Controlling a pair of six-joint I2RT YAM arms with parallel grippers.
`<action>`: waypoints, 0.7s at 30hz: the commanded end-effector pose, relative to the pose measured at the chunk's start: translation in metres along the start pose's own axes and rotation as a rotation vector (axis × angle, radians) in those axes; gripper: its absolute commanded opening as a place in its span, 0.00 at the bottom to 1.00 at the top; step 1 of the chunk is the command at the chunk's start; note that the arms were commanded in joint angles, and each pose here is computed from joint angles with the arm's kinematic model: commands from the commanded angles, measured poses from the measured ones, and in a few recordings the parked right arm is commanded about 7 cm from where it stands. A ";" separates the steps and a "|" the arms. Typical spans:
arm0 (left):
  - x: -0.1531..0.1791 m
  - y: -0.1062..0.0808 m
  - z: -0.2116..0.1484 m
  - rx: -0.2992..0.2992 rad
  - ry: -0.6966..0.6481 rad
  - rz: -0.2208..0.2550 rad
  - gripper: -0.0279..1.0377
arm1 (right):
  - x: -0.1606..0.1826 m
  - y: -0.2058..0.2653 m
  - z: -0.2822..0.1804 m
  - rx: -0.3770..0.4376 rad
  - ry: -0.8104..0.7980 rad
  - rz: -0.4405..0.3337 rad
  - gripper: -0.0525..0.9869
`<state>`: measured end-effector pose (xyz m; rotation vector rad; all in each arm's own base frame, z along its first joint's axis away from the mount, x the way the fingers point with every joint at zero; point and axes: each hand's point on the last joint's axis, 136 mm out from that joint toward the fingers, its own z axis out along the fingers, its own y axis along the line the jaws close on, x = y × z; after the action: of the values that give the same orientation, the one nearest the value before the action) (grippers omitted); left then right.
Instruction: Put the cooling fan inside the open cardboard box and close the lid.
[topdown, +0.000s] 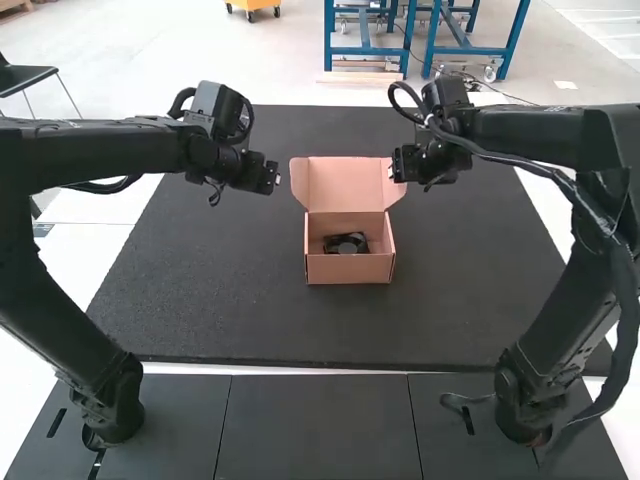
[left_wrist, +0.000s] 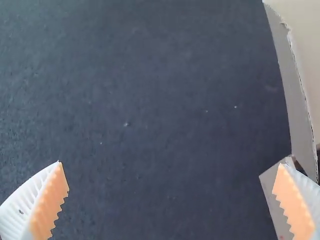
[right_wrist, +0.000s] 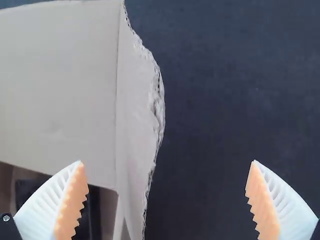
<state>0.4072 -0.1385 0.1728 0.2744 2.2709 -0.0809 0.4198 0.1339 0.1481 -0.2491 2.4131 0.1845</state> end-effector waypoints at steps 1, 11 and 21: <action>-0.022 0.006 -0.002 -0.018 -0.053 -0.008 0.93 | -0.020 0.002 -0.006 -0.014 -0.044 0.003 0.74; -0.030 0.002 0.015 -0.013 -0.053 -0.003 0.93 | -0.021 0.003 -0.002 -0.014 -0.037 0.012 0.69; -0.033 -0.003 0.027 -0.009 -0.044 0.004 0.93 | -0.021 0.002 0.000 -0.024 -0.033 0.020 0.69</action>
<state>0.4360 -0.1499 0.1663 0.2762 2.2631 -0.0811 0.4258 0.1371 0.1489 -0.2464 2.4125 0.1958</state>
